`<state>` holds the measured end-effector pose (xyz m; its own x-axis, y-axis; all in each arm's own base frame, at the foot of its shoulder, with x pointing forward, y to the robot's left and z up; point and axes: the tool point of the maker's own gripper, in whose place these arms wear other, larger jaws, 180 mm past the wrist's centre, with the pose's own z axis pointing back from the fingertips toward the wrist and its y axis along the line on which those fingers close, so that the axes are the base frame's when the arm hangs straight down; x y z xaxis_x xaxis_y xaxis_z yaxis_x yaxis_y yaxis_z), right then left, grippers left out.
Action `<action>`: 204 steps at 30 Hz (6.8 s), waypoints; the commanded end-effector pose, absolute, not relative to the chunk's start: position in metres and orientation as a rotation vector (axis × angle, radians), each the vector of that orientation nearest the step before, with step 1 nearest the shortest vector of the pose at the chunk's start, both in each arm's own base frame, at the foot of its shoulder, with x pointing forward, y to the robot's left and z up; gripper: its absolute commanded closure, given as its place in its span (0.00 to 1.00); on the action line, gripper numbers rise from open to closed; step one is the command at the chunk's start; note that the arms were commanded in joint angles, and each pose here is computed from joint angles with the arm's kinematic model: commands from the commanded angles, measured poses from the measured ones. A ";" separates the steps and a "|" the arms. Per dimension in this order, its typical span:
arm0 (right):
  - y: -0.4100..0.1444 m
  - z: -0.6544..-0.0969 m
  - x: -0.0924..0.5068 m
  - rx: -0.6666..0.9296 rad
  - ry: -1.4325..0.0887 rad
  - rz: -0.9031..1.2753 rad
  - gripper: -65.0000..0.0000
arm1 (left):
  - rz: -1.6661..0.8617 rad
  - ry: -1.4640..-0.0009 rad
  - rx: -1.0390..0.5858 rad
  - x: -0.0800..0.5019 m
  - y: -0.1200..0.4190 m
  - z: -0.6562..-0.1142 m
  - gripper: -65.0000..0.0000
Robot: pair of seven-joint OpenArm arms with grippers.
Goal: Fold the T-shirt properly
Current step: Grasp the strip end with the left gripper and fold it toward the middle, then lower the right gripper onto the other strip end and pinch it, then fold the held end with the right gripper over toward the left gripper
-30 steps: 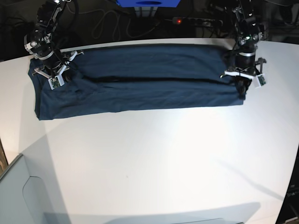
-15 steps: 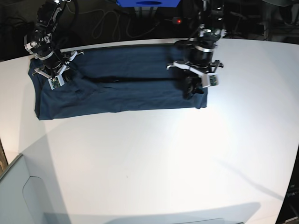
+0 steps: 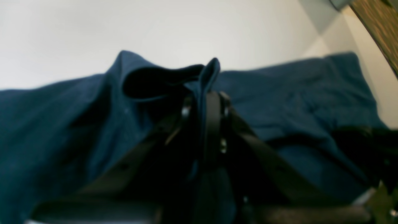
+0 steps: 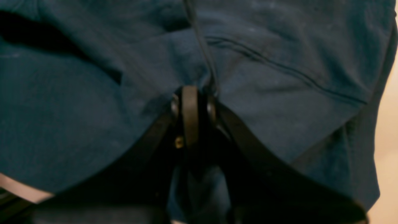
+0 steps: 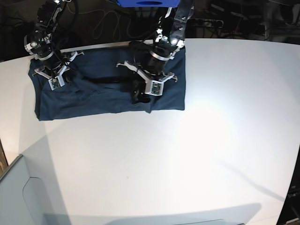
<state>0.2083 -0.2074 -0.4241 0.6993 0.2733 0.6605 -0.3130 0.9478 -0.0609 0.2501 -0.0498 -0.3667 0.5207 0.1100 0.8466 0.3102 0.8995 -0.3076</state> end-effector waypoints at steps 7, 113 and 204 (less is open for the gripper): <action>-0.213 -0.422 0.208 0.040 -0.712 0.354 1.00 | -0.206 -1.058 -0.549 0.258 -0.093 -0.354 1.00; -0.209 -0.376 0.238 -0.027 -0.842 0.415 0.76 | -0.100 -0.980 -0.535 0.286 0.018 -0.390 0.78; 0.017 -0.333 0.230 0.366 -0.943 0.858 1.00 | -0.099 -0.980 -0.512 0.293 0.024 -0.392 0.78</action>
